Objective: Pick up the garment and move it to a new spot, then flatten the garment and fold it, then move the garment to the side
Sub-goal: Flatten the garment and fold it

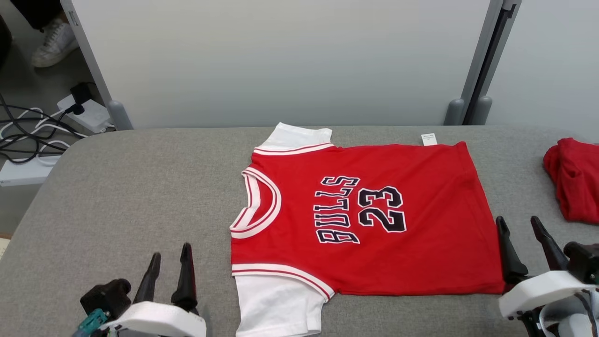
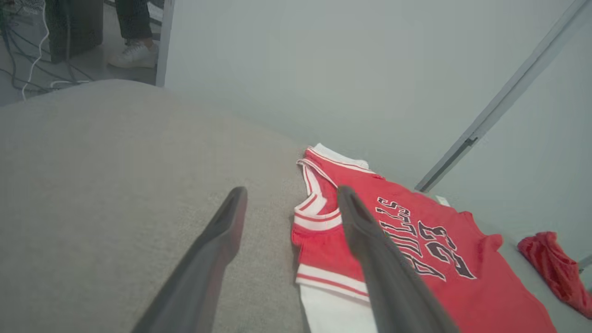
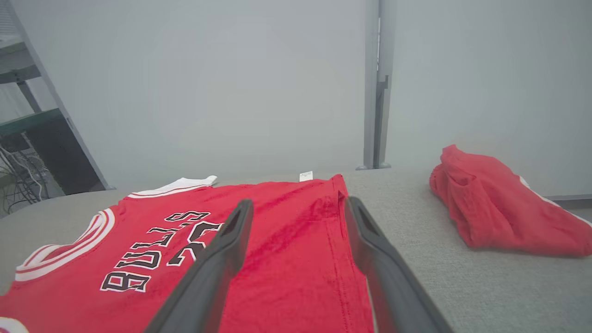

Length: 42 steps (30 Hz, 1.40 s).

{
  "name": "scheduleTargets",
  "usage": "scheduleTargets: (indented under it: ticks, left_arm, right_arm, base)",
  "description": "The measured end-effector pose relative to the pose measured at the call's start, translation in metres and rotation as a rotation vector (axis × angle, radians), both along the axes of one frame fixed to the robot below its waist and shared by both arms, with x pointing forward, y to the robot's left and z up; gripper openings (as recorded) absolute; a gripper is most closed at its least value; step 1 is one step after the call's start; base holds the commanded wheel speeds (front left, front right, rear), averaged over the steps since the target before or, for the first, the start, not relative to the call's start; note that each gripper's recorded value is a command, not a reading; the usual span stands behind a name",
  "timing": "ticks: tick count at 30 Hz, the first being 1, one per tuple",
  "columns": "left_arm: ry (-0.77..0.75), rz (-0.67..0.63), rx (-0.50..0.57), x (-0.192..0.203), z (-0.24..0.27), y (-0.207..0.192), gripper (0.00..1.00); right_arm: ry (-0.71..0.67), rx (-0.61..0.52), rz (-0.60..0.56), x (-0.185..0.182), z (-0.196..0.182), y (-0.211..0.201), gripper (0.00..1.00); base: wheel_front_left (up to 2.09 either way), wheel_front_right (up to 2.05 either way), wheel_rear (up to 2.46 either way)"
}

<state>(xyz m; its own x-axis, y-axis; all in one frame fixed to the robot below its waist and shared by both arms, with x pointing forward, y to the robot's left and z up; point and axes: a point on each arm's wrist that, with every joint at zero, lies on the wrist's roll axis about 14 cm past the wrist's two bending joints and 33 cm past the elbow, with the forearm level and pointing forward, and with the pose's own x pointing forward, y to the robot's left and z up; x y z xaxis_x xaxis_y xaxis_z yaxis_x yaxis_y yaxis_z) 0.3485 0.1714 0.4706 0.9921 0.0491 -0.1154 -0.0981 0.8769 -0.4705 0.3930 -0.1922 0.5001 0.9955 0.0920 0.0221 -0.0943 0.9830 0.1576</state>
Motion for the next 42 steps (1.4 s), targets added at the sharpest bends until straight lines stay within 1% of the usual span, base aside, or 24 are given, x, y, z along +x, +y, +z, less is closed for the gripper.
scheduleTargets:
  ticks: [2,4,9,13,17,21,27,31,42]
  left_arm:
    - [-0.097,0.015,-0.001,0.003,0.028,-0.003,1.00]
    - [-0.153,0.015,0.001,-0.002,0.042,-0.009,1.00]
    - [-0.207,0.018,0.027,-0.015,0.053,-0.010,1.00]
    - [-0.247,-0.005,0.128,-0.020,0.062,-0.015,1.00]
    - [-0.289,-0.062,0.255,-0.027,0.069,-0.027,1.00]
    - [-0.267,-0.093,0.305,-0.038,0.059,-0.034,1.00]
    - [-0.235,-0.107,0.309,-0.047,0.048,-0.040,1.00]
    - [-0.203,-0.081,0.306,-0.051,0.040,-0.036,1.00]
    - [-0.187,-0.065,0.305,-0.049,0.037,-0.033,1.00]
  right_arm:
    - [-0.061,0.004,0.020,-0.003,0.018,0.008,1.00]
    - [-0.096,0.007,0.041,-0.008,0.028,0.016,1.00]
    - [-0.126,0.024,0.084,-0.022,0.035,0.034,1.00]
    - [-0.141,0.047,0.106,-0.032,0.039,0.045,1.00]
    - [-0.120,0.051,0.125,-0.045,0.029,0.052,1.00]
    - [-0.098,0.051,0.135,-0.058,0.020,0.055,1.00]
    - [-0.071,0.055,0.137,-0.069,0.009,0.056,1.00]
    - [-0.044,0.059,0.135,-0.076,0.000,0.057,1.00]
    - [-0.049,0.075,0.122,-0.078,0.002,0.056,1.00]
  base:
    - [0.00,0.00,0.00]
    - [0.00,0.00,0.00]
    - [0.00,0.00,0.00]
    - [0.00,0.00,0.00]
    - [0.00,0.00,0.00]
    - [0.00,0.00,0.00]
    - [0.00,0.00,0.00]
    - [0.00,0.00,0.00]
    - [0.00,0.00,0.00]
